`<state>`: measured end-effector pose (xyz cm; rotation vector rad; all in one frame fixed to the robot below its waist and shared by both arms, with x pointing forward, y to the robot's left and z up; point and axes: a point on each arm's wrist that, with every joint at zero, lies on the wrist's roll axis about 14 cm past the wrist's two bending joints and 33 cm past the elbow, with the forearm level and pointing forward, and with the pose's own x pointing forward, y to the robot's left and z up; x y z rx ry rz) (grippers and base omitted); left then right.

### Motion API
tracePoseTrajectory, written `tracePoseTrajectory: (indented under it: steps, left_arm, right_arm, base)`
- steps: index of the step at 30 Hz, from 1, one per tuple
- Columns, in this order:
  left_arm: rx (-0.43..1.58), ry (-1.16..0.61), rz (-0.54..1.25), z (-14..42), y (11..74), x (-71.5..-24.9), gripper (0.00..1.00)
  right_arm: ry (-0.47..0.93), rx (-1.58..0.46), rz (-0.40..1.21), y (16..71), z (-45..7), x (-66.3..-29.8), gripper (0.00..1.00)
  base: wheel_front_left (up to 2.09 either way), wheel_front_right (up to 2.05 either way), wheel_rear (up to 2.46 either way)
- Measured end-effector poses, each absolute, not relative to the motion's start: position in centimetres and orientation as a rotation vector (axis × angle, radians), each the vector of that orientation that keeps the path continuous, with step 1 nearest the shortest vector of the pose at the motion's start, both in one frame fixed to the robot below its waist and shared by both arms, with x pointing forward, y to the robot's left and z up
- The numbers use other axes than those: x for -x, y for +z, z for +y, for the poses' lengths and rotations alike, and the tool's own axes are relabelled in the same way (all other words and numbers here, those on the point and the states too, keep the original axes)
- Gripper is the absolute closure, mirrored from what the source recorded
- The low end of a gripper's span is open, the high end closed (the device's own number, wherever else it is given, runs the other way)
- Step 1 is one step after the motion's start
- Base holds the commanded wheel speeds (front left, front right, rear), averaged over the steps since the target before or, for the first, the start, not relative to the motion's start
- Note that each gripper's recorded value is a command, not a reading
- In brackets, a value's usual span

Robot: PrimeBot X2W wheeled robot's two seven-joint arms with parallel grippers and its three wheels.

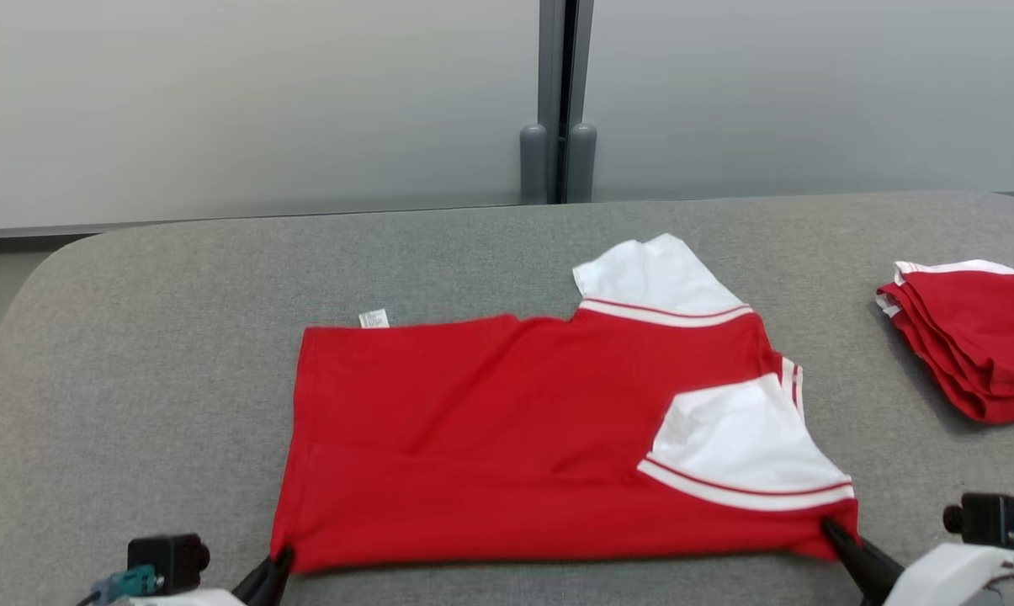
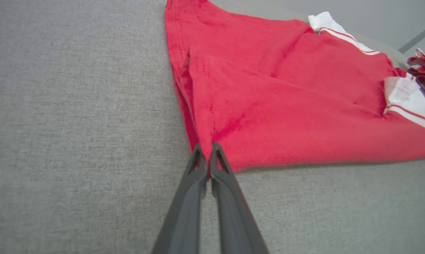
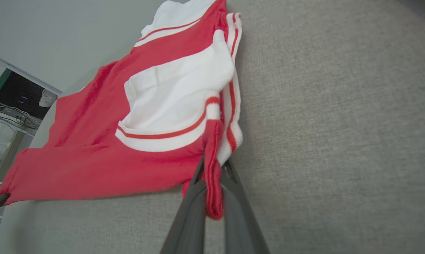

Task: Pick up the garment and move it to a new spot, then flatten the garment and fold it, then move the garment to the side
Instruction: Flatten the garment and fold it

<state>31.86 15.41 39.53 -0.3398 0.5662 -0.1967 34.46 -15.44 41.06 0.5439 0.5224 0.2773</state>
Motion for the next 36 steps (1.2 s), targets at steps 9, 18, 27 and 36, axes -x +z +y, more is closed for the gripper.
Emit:
tracePoseTrajectory:
  steps: [9,18,27,36]
  left_arm:
    - [0.34,-0.2,0.689,15.5,39.0,-27.8,1.0]
    - [0.336,-0.188,0.749,15.8,39.0,-26.2,0.0]
    - [0.252,-0.173,0.621,17.1,41.6,-28.5,0.0]
    - [0.161,-0.181,0.451,18.3,44.6,-35.3,0.0]
  right_arm:
    - [0.253,-0.534,0.631,39.3,-17.4,-30.1,1.0]
    - [0.232,-0.567,0.69,38.9,-17.8,-27.5,0.0]
    - [0.217,-0.541,0.579,41.8,-18.8,-28.9,0.0]
    - [0.261,-0.5,0.315,48.8,-17.9,-36.5,0.0]
  base:
    - [0.0,0.0,0.0]
    - [0.0,0.0,0.0]
    - [0.0,0.0,0.0]
    - [0.0,0.0,0.0]
